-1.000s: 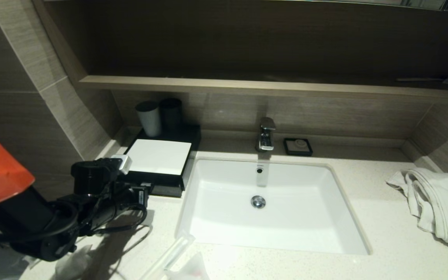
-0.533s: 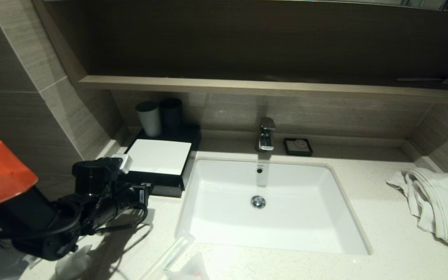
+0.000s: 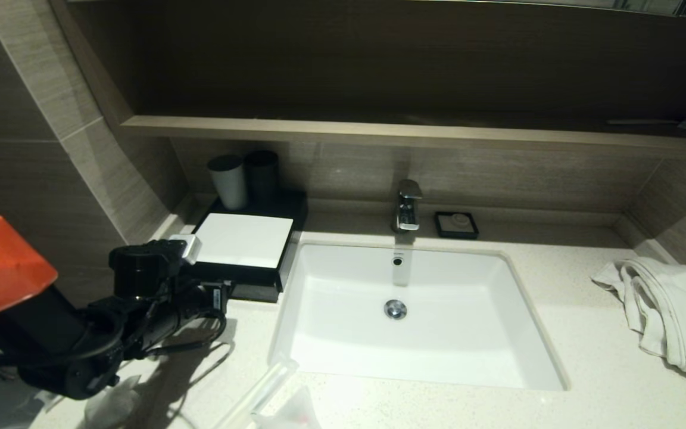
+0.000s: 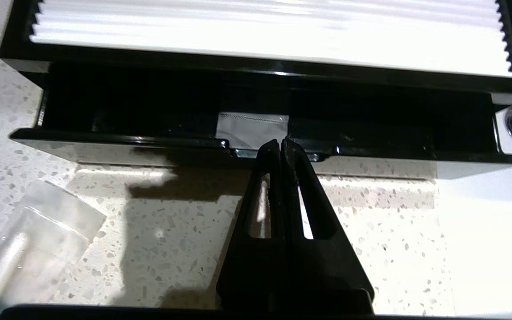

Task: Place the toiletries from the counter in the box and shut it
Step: Open the drawer

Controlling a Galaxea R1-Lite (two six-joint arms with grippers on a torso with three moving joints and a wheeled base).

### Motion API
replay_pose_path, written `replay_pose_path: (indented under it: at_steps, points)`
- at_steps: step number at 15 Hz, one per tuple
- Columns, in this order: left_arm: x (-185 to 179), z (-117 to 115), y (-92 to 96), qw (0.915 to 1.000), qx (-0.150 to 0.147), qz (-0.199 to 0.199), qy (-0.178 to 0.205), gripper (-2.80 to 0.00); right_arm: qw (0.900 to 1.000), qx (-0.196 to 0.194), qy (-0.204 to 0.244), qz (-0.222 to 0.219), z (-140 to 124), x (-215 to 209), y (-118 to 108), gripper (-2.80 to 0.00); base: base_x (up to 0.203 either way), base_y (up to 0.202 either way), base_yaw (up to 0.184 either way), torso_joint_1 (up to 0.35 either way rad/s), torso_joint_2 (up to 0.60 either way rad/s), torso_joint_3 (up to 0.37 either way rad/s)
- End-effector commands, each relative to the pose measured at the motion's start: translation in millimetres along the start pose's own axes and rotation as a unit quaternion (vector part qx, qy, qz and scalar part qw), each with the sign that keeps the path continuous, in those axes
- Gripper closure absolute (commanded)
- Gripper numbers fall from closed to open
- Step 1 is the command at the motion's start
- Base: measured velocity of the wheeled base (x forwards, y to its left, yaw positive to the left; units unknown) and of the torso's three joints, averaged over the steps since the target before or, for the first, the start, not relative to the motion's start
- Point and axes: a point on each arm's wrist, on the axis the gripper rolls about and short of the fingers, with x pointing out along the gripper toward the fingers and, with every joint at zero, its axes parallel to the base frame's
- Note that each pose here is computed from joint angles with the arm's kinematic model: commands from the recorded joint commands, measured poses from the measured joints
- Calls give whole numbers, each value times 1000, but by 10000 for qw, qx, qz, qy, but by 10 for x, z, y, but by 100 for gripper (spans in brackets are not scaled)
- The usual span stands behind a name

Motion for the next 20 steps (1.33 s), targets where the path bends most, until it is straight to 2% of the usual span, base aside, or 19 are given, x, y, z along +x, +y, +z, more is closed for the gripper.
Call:
replay_pose_path:
  at_steps: [1, 20]
  points:
    - [3, 11, 2, 9999, -11, 69, -73, 0, 10000, -2, -1, 2, 0, 0, 0, 0, 0, 0, 0, 0, 0, 0]
    - [158, 1, -1, 9999, -14, 64, -142, 0, 10000, -2, -1, 2, 0, 0, 0, 0, 0, 0, 0, 0, 0, 0]
